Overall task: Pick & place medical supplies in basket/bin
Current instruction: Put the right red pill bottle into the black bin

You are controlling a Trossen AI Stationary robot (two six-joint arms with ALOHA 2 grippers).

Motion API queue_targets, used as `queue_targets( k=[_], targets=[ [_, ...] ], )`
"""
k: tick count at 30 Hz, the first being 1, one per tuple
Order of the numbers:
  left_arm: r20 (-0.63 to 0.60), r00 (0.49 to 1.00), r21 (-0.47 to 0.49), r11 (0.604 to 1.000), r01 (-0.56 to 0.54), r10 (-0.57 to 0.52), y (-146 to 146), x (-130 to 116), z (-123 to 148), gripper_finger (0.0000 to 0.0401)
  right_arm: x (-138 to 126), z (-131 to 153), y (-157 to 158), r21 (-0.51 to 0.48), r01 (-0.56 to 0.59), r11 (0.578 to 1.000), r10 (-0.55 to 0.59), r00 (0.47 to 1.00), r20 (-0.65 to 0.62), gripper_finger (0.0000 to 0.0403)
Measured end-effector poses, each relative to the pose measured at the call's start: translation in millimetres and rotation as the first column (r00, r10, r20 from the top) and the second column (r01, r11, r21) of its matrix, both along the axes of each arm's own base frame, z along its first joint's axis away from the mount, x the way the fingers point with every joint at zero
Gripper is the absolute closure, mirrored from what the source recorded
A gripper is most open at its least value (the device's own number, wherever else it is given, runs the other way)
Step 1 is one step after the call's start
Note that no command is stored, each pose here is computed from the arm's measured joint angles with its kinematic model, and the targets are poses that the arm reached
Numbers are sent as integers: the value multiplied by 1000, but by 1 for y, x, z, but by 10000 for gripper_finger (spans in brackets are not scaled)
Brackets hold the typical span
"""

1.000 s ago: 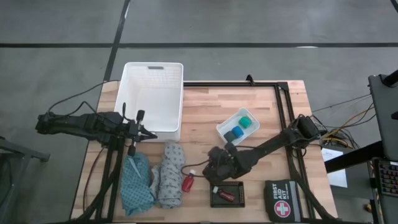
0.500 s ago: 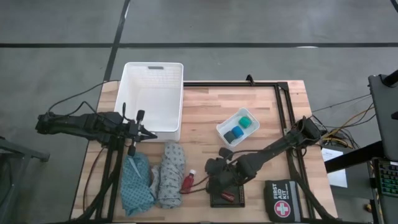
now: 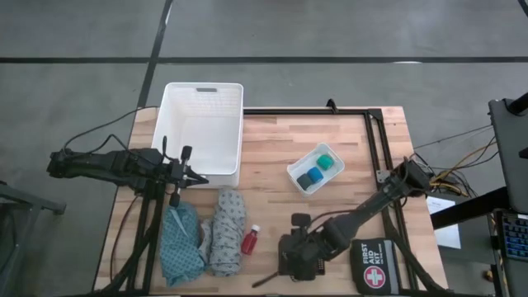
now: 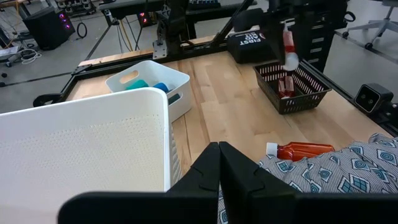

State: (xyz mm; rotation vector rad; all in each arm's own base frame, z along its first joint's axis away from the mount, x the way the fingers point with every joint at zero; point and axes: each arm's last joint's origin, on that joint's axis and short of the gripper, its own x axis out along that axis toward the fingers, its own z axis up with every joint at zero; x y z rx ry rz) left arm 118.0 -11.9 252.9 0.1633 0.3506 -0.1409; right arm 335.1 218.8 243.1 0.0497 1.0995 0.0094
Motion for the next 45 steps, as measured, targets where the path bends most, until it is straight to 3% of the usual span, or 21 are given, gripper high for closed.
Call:
queue_targets(
  k=[10,21,45],
  targets=[
    [0,1000,0,1000,0,0,0,0,0,395,-7,-4,21,-26,-125,992,126,992,32,266],
    [0,1000,0,1000,0,0,0,0,0,395,-6,-13,26,-9,-128,992,129,990,62,266],
    [0,1000,0,1000,0,0,0,0,0,395,-16,-74,19,28,-135,990,130,984,122,266]
  ],
)
